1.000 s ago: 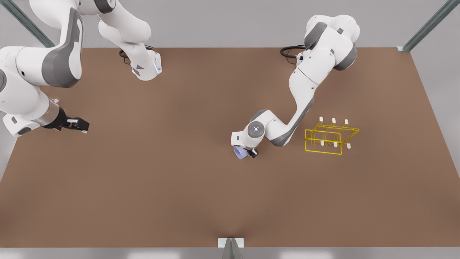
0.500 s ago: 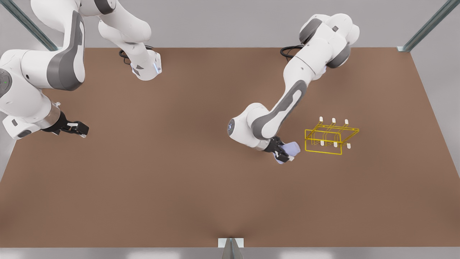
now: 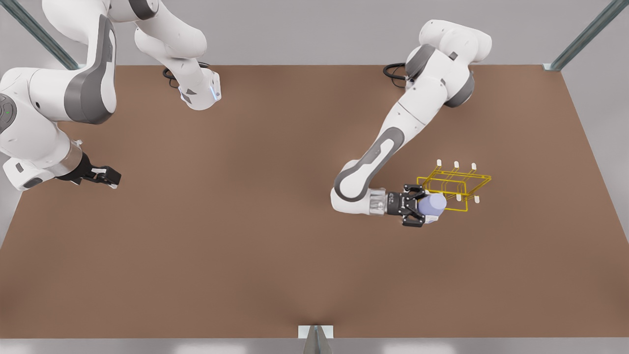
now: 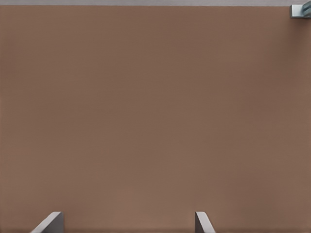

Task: Place the cup on the cup holder

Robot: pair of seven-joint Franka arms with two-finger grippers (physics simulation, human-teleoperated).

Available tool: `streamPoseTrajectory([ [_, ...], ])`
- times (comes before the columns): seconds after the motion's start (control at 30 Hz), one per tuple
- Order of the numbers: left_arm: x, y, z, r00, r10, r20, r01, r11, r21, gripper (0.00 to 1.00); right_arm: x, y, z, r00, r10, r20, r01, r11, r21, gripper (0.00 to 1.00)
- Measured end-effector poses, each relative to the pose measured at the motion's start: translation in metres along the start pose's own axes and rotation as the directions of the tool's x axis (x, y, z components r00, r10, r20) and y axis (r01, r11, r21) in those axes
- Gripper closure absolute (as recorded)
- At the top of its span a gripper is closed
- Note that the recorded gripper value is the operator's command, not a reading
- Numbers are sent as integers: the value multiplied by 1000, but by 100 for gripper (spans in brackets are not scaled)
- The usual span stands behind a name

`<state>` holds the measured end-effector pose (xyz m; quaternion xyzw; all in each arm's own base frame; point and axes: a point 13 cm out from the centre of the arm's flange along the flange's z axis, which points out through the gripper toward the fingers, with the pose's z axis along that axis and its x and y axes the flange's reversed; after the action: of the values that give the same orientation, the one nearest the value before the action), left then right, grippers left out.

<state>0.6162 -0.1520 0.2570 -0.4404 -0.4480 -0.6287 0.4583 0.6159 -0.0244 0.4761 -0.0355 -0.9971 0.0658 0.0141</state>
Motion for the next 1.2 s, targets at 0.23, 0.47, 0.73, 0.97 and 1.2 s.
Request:
streamPoseTrajectory([
  [0.23, -8, 3, 34, 993, 117, -29, -115, 992, 48, 14, 0, 0, 0, 1000, 1, 0, -1, 1000, 0, 0],
  [0.47, -21, 4, 38, 980, 197, -25, -196, 980, 38, 14, 0, 0, 0, 1000, 2, 1, -2, 1000, 0, 0],
  [0.73, -27, 7, 53, 970, 240, -27, -238, 970, 50, 14, 0, 1, 0, 1000, 1, 0, -1, 1000, -1, 0],
  [0.97, -30, 5, 47, 970, 243, -24, -242, 969, 43, 14, -1, -2, 0, 1000, 6, 3, -6, 1000, 0, 0],
  [1.2, -25, -1, 46, 977, 210, -31, -208, 976, 65, 14, -7, -16, -1, 999, 32, 25, -32, 999, -6, 0],
])
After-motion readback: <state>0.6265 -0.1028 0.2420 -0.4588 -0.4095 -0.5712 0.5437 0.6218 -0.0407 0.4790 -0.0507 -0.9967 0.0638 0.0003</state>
